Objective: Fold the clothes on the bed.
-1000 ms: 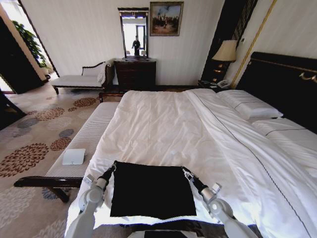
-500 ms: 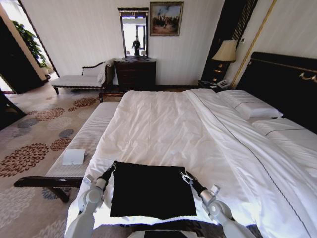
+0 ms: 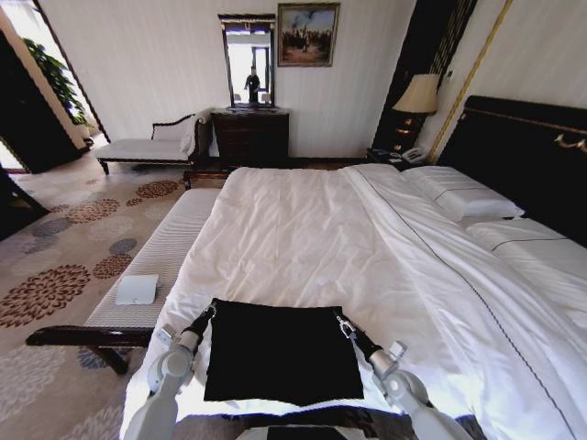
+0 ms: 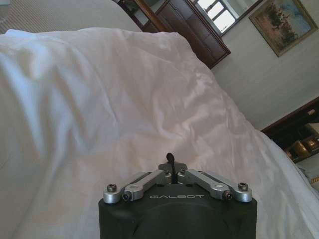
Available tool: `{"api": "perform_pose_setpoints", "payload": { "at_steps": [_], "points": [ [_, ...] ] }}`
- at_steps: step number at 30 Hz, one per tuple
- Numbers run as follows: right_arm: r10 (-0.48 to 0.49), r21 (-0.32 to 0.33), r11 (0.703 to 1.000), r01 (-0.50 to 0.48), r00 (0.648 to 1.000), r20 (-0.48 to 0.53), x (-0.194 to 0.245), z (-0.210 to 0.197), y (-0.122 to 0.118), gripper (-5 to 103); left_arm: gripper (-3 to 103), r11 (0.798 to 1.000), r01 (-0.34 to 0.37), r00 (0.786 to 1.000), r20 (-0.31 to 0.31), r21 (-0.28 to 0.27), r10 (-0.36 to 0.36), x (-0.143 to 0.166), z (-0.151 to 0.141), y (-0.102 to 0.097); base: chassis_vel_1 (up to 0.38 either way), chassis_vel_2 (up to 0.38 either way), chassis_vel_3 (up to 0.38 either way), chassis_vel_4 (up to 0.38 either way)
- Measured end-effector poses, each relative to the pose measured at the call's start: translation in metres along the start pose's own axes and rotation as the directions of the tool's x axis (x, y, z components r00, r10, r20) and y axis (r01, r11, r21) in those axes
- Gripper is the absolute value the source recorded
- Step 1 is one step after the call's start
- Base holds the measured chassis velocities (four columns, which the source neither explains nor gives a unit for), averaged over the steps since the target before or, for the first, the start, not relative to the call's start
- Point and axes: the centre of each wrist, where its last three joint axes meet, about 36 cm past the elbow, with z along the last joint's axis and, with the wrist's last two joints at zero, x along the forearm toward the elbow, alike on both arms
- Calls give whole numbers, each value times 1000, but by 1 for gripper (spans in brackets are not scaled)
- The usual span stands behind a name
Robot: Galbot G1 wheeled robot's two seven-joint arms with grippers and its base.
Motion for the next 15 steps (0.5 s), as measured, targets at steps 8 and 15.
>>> {"api": "perform_pose_setpoints", "payload": {
  "at_steps": [8,15],
  "points": [
    [-63,21,998,60,989,133,-1,-21,25,1,0,997,-61,997,56,41,59,10,-7,-15,0,0,0,0],
    [-185,55,983,176,935,304,16,-52,66,0,0,962,-248,960,164,112,229,44,-34,-62,0,0,0,0]
  ]
}}
